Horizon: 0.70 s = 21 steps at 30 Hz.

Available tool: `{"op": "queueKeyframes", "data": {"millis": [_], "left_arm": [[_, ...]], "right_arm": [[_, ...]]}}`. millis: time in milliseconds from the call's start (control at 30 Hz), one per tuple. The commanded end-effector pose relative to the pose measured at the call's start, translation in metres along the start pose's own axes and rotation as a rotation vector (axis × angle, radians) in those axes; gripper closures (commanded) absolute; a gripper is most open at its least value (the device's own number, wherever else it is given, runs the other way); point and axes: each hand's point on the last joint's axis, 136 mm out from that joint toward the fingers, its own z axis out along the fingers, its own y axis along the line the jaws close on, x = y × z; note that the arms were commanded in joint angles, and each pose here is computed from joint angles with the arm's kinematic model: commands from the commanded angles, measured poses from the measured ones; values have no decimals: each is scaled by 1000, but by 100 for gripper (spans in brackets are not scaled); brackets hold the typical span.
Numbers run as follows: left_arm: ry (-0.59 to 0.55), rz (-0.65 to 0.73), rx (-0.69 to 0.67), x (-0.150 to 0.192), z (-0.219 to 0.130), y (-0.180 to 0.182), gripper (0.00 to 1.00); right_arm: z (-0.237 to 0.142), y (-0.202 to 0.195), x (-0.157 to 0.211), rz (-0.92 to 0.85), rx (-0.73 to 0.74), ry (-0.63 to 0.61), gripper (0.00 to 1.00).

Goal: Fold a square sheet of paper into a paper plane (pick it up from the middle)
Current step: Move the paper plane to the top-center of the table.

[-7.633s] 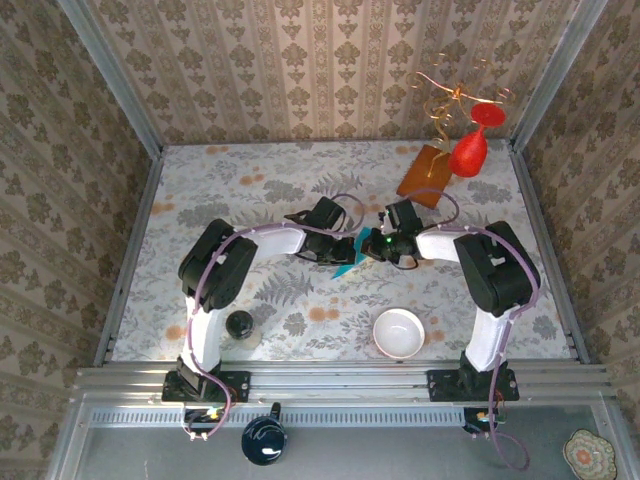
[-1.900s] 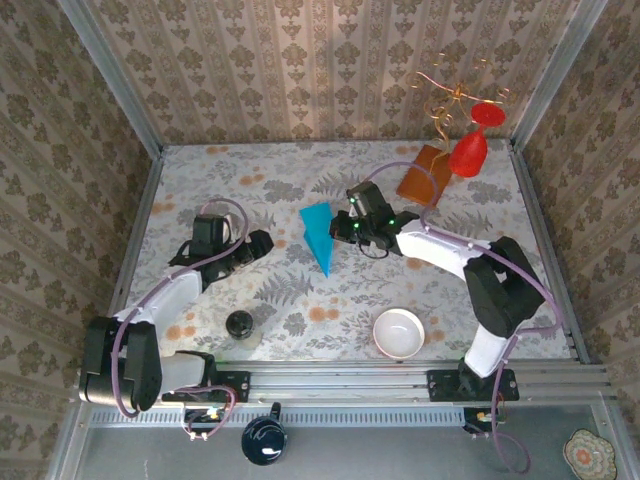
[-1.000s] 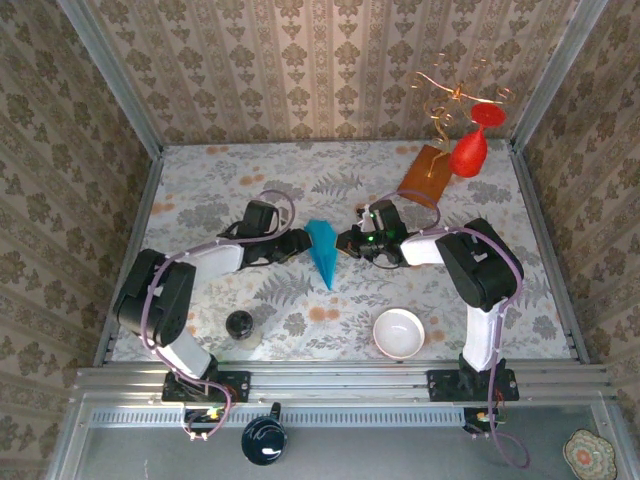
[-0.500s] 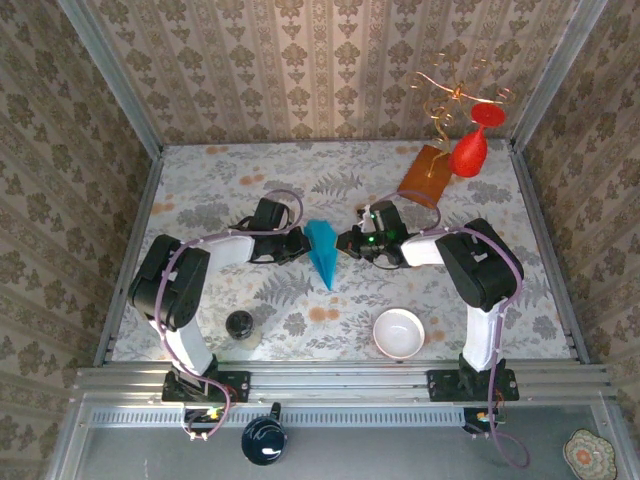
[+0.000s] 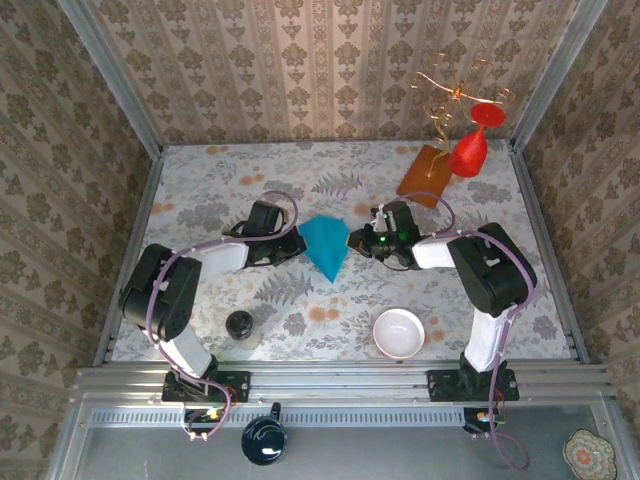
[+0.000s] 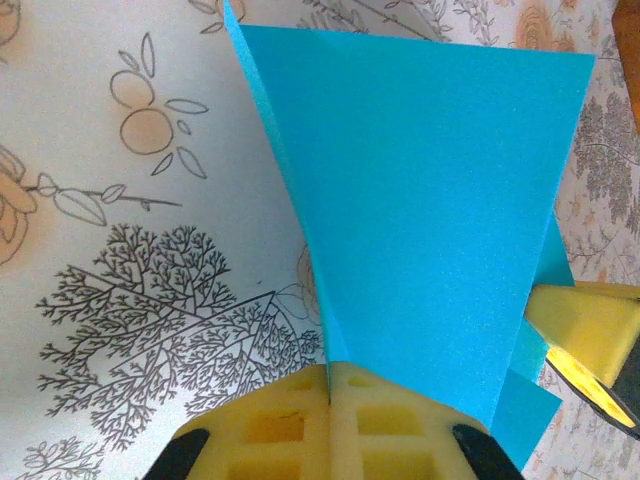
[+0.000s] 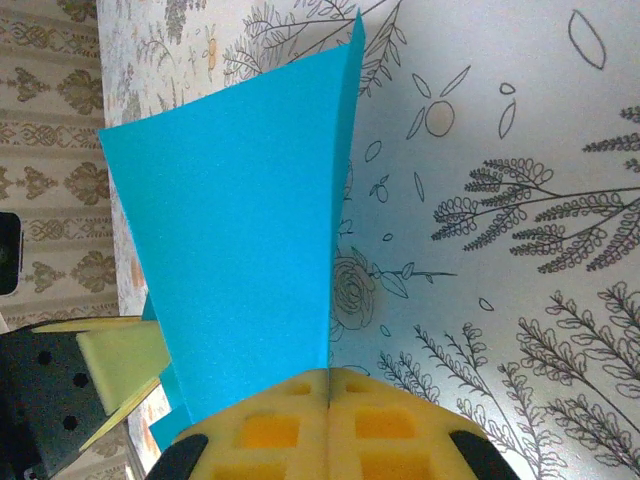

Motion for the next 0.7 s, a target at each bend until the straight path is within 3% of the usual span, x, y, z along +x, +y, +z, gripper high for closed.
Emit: {"op": "queueKeyframes", "data": {"millis": [0,133,333,500,667], "left_arm": [[-1,-28,16,1,5,4,100],[22,-28,22,4,11,5,100],[29,-15,43,3,11,-2,100],[31,-7,49,3,9,-6,100],[30,-8,56,3,8,-9,100]], "right_arm": [[2,-4,1,10,2,-10,97],[3,-7,3,10,23,9,91],[-20,10,-3,-78,76,-5,66],[-39,19,3,-199,198,-14,62],[-32,25,32,-268,280,40,57]]}}
